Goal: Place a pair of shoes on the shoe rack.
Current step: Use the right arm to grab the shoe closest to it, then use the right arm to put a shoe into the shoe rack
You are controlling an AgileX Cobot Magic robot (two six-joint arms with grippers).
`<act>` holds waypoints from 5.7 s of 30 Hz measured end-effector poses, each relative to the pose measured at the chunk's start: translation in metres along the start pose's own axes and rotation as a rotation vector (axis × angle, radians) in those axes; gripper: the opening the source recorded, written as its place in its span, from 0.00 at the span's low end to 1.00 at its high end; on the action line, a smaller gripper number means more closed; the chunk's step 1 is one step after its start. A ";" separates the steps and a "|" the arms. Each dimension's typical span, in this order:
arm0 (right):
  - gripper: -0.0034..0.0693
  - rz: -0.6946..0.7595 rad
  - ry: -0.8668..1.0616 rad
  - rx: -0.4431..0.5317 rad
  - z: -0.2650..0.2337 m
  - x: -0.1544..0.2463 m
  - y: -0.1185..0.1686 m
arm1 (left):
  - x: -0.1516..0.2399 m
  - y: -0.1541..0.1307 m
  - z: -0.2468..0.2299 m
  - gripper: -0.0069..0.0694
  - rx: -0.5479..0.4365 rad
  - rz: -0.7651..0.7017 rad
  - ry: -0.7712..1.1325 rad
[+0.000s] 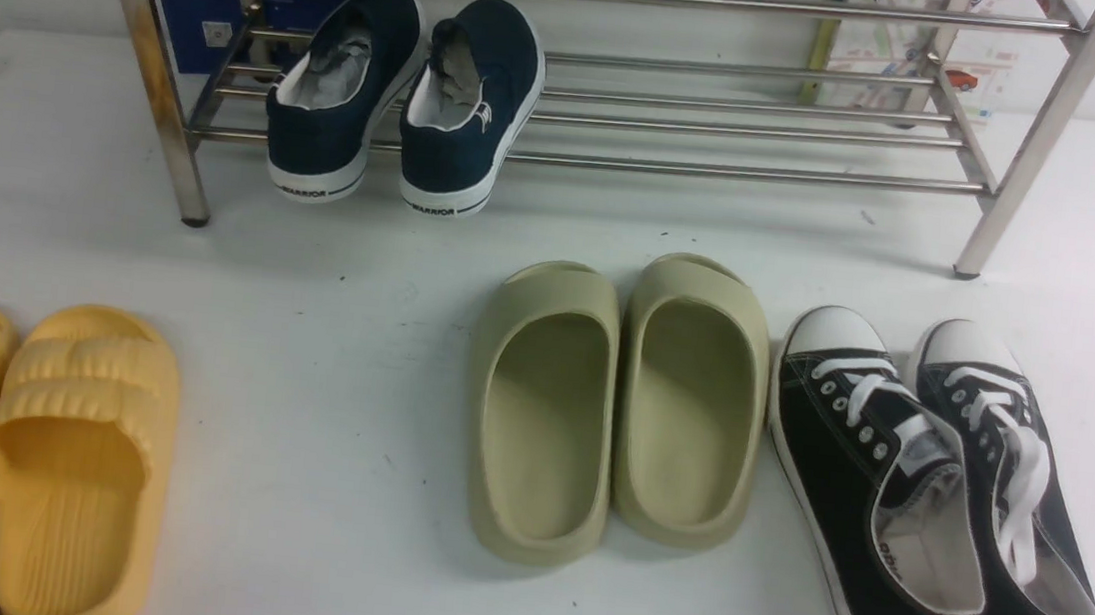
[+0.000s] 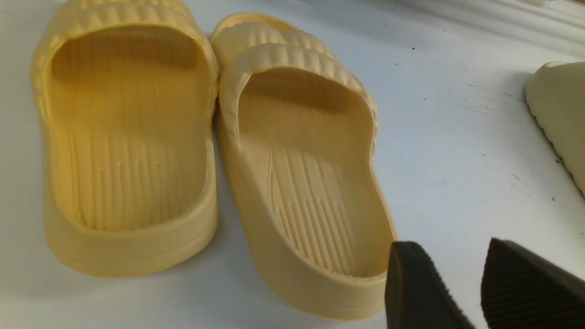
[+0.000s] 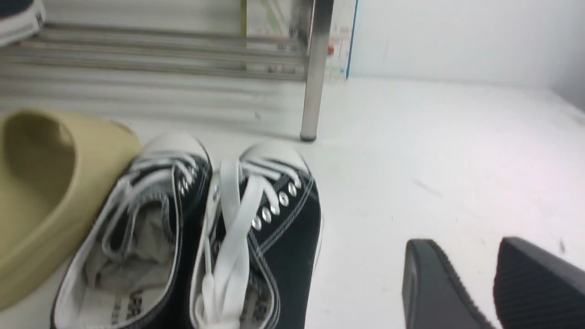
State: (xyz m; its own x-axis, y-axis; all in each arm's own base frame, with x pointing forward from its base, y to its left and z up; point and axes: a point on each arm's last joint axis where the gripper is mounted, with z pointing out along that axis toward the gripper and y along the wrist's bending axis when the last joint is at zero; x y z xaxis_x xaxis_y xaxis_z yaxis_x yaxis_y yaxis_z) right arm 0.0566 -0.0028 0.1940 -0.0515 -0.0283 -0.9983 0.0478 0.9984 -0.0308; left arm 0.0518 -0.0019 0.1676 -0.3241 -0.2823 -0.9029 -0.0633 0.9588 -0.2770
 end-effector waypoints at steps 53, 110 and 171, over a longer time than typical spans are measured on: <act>0.48 0.072 1.187 -0.306 0.133 -0.069 0.118 | 0.000 0.000 0.000 0.40 0.000 0.000 0.000; 0.07 0.020 0.952 -0.480 0.263 -0.134 0.220 | 0.000 0.000 0.000 0.40 0.000 0.000 0.000; 0.07 -0.095 0.827 -0.409 0.414 -0.091 0.223 | 0.000 0.000 0.000 0.40 -0.001 0.000 0.000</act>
State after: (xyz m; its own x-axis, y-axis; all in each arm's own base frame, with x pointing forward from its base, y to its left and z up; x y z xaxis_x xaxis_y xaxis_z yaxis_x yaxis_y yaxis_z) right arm 0.4851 0.2024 0.2572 -0.7398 -0.2240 -0.6344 -0.3407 0.9379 0.0661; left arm 0.0518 -0.0018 0.1676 -0.3237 -0.2826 -0.9029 -0.0644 0.9587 -0.2770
